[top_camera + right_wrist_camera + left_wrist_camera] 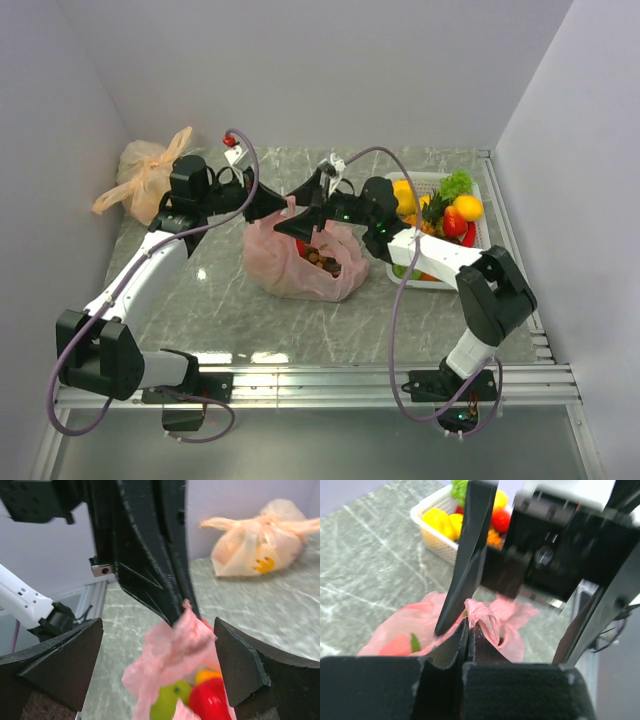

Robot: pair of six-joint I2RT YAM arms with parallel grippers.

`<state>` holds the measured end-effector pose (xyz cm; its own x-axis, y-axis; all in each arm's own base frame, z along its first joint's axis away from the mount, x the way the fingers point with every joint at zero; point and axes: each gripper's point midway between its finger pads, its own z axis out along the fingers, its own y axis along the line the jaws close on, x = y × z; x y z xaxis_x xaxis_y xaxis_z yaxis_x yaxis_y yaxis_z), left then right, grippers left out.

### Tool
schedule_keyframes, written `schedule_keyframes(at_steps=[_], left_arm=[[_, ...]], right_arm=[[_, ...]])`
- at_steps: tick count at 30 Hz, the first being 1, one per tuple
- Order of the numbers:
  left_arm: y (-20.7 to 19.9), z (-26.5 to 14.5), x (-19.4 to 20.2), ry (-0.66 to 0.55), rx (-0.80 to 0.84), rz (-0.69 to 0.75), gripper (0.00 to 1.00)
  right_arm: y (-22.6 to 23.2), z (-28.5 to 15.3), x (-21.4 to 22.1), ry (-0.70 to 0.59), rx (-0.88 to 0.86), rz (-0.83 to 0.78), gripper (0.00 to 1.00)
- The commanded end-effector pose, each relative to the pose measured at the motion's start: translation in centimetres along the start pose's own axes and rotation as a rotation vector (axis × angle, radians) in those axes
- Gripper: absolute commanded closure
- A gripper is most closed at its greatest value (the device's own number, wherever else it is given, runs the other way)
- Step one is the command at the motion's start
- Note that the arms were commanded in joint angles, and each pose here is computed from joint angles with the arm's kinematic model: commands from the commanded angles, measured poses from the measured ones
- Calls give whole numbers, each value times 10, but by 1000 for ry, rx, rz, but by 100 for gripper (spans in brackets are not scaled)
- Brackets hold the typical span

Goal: Place the fake fruits into the plastic bag and tie a complex knot

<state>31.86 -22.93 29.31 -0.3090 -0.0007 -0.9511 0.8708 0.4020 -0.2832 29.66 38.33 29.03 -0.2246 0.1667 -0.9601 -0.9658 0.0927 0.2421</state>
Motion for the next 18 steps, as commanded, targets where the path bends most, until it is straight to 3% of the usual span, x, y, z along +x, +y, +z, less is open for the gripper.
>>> schedule_keyframes(at_steps=[1,5,8,9,12,17,18], left_arm=[[-12,0,-16,-63,77,-55,100],[-14,0,-15,-68,93,-101,100],[-15,-2,-17,-73,106,-108,100],[-15,-2,-17,-72,108,-113,100],[-11,-4,-17,-74,105,-126,100],[1,-10,-18,-83,88,-126,100],[2,-11,-18,-82,89,-125,100]], right_arm=[[8,13,0,-71,-37,-28,2],[13,31,11,-81,-53,-4,4],[9,39,16,-76,-65,12,17],[10,42,16,-78,-72,16,29],[1,44,33,-56,-59,49,49],[-6,39,71,20,-42,136,62],[-7,35,82,42,-33,165,70]])
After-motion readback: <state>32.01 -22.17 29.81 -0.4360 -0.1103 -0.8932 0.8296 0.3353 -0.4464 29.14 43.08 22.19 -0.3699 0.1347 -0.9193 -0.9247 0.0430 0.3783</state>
